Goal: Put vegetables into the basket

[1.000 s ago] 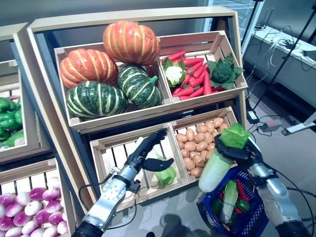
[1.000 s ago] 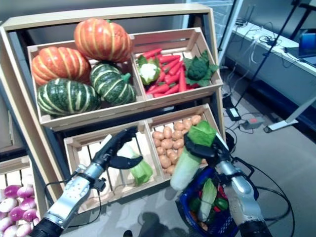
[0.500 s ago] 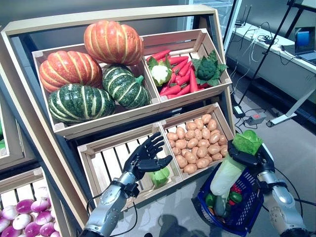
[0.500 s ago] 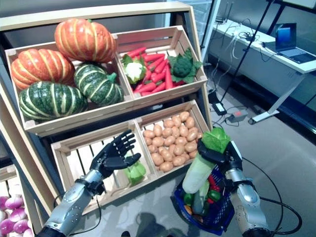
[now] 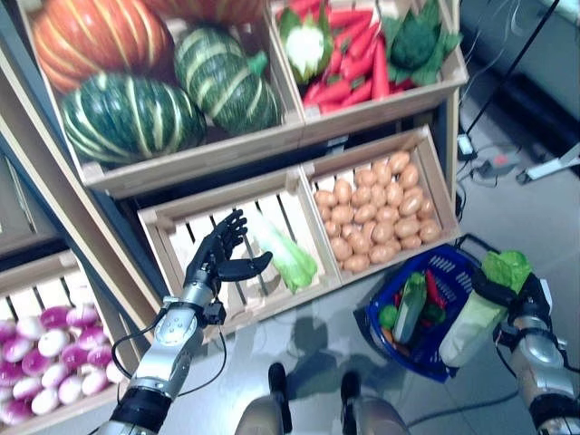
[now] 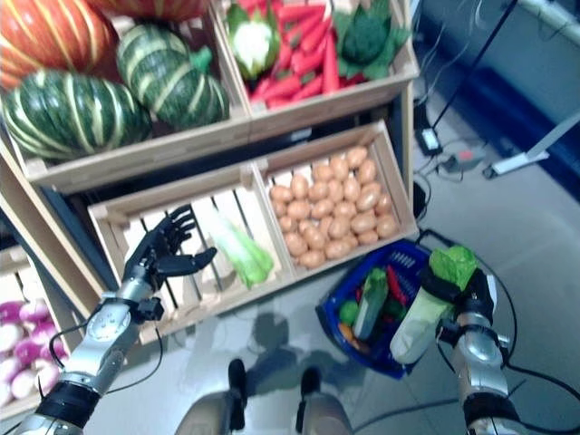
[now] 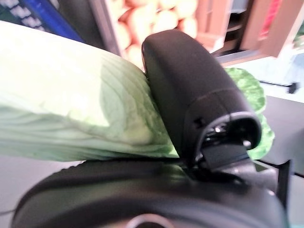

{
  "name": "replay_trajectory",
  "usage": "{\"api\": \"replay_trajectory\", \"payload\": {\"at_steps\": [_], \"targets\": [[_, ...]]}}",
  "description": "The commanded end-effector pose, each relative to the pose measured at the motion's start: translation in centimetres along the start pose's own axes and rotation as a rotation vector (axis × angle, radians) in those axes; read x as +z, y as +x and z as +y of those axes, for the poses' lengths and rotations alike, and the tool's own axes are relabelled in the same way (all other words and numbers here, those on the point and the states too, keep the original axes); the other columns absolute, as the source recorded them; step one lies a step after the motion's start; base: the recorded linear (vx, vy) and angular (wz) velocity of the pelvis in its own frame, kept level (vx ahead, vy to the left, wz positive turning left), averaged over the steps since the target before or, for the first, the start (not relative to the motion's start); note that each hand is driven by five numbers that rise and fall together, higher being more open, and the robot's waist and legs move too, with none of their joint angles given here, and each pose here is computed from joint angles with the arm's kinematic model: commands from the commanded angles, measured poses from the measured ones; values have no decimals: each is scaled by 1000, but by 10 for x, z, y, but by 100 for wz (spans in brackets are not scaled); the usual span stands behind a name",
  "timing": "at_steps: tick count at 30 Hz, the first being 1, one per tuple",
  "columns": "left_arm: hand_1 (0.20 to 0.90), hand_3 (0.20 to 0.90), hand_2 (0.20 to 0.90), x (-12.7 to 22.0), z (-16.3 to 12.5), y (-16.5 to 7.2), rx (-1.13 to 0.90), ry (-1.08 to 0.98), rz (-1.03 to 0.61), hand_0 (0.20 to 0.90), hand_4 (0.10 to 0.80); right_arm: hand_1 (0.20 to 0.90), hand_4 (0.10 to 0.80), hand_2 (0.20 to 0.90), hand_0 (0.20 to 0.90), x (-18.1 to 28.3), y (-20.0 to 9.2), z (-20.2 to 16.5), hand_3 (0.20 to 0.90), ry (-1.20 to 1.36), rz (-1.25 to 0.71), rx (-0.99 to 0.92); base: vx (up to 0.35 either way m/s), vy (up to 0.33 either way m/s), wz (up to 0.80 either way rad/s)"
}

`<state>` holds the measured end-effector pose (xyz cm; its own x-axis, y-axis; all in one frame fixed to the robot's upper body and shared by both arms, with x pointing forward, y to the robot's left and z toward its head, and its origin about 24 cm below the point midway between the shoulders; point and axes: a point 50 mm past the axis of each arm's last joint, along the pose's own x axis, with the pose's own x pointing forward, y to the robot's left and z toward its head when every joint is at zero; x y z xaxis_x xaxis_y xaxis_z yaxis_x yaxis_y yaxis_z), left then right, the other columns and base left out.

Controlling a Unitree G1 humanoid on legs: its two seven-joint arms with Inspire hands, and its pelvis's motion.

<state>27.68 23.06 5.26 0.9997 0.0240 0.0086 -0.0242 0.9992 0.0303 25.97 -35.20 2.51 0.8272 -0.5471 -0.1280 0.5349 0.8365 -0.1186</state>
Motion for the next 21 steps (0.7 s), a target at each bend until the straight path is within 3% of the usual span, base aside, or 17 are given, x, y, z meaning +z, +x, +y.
{"api": "replay_trajectory", "payload": {"at_steps": [1, 5, 12, 20, 21], "targets": [[900, 900, 900, 47, -14, 8, -23, -25, -297, 900, 800, 300, 400, 300, 300, 66, 20, -19, 300, 26, -239, -129, -41, -24, 8], [900, 900, 900, 61, -19, 13, -39, 56, -373, 900, 800, 300, 400, 300, 300, 92, 28, -28, 300, 78, -310, -193, -91, -24, 19], [900, 900, 900, 76, -27, 16, -31, 27, -450, 900, 800, 300, 400, 300, 300, 142, 37, -30, 300, 158, -412, -231, -84, -15, 9], [900, 900, 900, 95, -33, 16, -30, 0, -553, 900, 800, 300, 400, 300, 300, 171, 47, -41, 300, 126, -388, -301, -59, -21, 6], [900, 900, 900, 97, -34, 16, -33, -1, -560, 900, 800, 900, 800, 900, 900, 174, 47, -43, 900, 123, -392, -322, -48, -21, 0]]}}
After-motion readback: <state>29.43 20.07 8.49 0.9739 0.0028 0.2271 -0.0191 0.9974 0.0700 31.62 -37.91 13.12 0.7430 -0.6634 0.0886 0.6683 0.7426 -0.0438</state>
